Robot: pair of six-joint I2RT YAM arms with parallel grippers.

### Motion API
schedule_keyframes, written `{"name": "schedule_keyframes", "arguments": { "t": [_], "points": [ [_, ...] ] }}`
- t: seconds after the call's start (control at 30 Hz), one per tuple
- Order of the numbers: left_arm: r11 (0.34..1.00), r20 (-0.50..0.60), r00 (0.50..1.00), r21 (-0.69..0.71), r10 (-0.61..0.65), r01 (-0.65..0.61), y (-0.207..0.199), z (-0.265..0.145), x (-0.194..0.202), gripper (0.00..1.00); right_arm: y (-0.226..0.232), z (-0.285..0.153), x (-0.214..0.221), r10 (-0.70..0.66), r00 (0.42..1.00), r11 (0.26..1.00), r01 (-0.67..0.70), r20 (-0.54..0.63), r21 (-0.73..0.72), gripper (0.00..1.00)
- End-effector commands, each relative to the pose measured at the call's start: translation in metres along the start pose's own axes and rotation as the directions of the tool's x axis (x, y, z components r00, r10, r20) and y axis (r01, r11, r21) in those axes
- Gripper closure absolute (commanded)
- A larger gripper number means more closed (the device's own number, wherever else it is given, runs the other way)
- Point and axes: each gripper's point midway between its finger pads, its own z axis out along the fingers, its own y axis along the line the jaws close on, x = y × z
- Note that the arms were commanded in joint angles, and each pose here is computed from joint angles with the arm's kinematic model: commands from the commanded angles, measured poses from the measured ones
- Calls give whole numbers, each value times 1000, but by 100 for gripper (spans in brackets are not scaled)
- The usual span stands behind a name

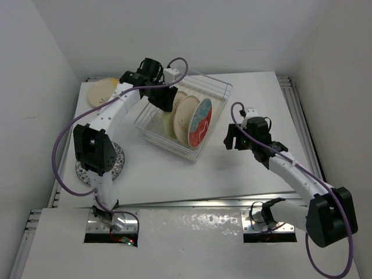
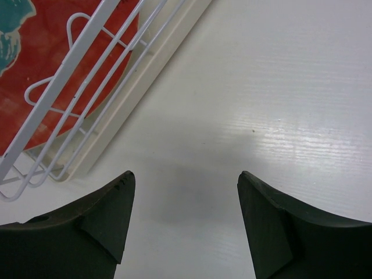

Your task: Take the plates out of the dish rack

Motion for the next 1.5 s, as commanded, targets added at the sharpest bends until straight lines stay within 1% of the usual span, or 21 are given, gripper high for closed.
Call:
{"name": "schedule_keyframes", "arguments": {
  "t": [0.0, 0.07, 0.23, 0.27, 0.3, 0.47, 0.53, 0.7, 0.77, 0.83, 0.9, 0.97, 1.03, 1.07, 1.13, 1.2, 1.23, 1.3, 1.37, 1.43, 1.47],
  "points": [
    [1000, 25, 1000, 21, -2, 2, -10, 6, -6, 55, 3, -4, -12, -24, 998, 1000, 25, 50, -10, 29],
    [1000, 39, 999, 18, -12, 11, -10, 5, -12, 67, 3, -5, -12, -33, 998, 999, 34, 49, -11, 29],
    [999, 156, 987, 14, -32, 30, -13, -20, -50, 85, 3, -6, -13, -38, 998, 999, 38, 50, -11, 29],
    [999, 184, 982, 11, -37, 35, -14, -27, -59, 95, 3, -6, -14, -38, 998, 999, 38, 54, -10, 29],
    [999, 219, 974, 7, -54, 54, -14, -33, -67, 98, 3, -6, -13, -39, 998, 999, 39, 50, -11, 29],
    [994, 343, 935, -31, -87, 103, -10, -59, -98, 100, 3, -8, -13, -42, 998, 999, 42, 50, -7, 29],
    [990, 422, 903, -70, -81, 121, -4, -80, -121, 100, 1, -9, -13, -44, 998, 999, 44, 52, -3, 29],
    [967, 635, 773, -202, 10, 153, 13, -153, -184, 100, 2, -11, -14, -50, 997, 999, 51, 60, -9, 29],
    [960, 694, 719, -226, 39, 167, 15, -179, -201, 100, 3, -11, -14, -50, 997, 999, 51, 63, -11, 29],
    [950, 722, 690, -250, 53, 189, 19, -193, -208, 100, 4, -11, -16, -53, 996, 998, 54, 70, -15, 29],
    [913, 760, 643, -326, 100, 243, 36, -218, -218, 100, 4, -11, -17, -51, 996, 999, 52, 74, -15, 29],
    [856, 786, 606, -390, 118, 340, 75, -241, -217, 100, 4, -10, -19, -52, 996, 998, 53, 78, -14, 29],
    [825, 830, 549, -378, 102, 419, 114, -256, -216, 100, 5, -10, -20, -54, 995, 998, 56, 82, -18, 29],
    [812, 858, 512, -332, 48, 480, 148, -266, -205, 100, 5, -10, -22, -56, 995, 998, 58, 85, -17, 29],
    [768, 879, 477, -315, 14, 557, 198, -277, -184, 100, 10, -10, -23, -60, 995, 997, 64, 85, -48, 29],
    [763, 889, 454, -255, -56, 594, 231, -264, -165, 100, 12, -10, -26, -61, 994, 996, 67, 88, -56, 29],
    [732, 893, 443, -252, -75, 633, 257, -268, -147, 100, 14, -10, -27, -62, 994, 996, 67, 90, -62, 29],
    [728, 888, 433, -193, -157, 658, 282, -245, -128, 100, 15, -9, -26, -55, 995, 996, 61, 84, -68, 29],
    [703, 884, 399, -123, -243, 701, 321, -234, -96, 100, 18, -7, -25, -48, 996, 995, 54, 74, -84, 29],
    [726, 874, 363, -17, -324, 687, 331, -222, -90, 100, 23, -7, -24, -49, 997, 992, 56, 63, -111, 29],
    [732, 860, 366, 14, -357, 682, 346, -211, -79, 100, 24, -7, -24, -50, 997, 991, 56, 55, -117, 30]
  ]
}}
